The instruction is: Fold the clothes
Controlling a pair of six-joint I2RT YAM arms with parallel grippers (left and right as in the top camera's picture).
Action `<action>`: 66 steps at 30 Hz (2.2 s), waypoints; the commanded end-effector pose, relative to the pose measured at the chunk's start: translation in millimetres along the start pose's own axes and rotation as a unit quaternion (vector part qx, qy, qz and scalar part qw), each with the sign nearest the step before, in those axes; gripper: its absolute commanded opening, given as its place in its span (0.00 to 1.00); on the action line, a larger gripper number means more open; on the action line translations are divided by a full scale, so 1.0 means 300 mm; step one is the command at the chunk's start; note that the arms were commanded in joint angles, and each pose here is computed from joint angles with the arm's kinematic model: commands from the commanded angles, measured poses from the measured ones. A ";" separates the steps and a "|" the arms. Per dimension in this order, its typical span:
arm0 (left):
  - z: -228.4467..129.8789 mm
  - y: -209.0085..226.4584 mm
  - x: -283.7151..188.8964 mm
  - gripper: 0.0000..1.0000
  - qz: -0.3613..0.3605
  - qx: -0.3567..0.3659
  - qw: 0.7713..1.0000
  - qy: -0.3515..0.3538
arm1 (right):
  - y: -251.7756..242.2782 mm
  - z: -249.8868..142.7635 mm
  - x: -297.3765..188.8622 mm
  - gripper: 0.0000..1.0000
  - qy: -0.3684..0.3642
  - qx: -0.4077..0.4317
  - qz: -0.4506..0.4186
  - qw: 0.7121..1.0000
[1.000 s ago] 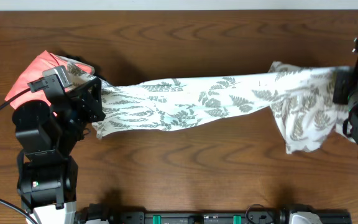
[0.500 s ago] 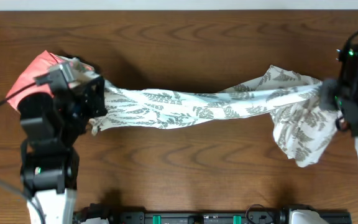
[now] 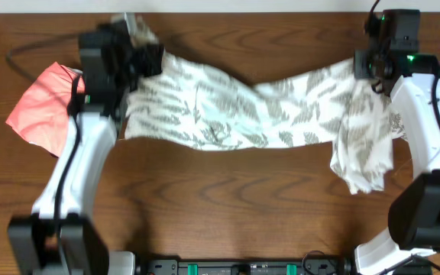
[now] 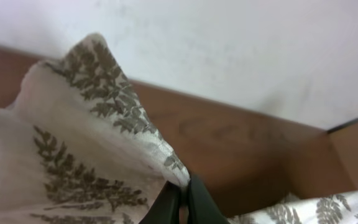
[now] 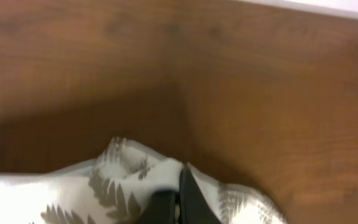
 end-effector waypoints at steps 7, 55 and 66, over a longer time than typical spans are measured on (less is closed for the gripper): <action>0.569 -0.115 -0.031 0.06 -0.020 0.083 0.987 -0.139 | -0.158 0.544 -0.417 0.01 -0.241 0.073 -0.005 0.968; 0.025 0.053 -0.233 0.06 0.151 0.060 0.945 0.285 | -0.430 0.006 -0.251 0.01 0.092 0.041 -0.188 0.977; -0.043 0.080 -0.298 0.06 0.186 0.055 0.920 0.341 | -0.259 -0.112 -0.271 0.02 0.180 -0.006 -0.033 0.983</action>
Point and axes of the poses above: each gripper's point midway between its finger pads, its own x axis out along the fingers, its own y axis along the line the jaws close on, z = x × y, the point moved 2 cm from there along -x, back along the fingers, and after that the axes turned 15 degrees about x, right-handed, at the moved point
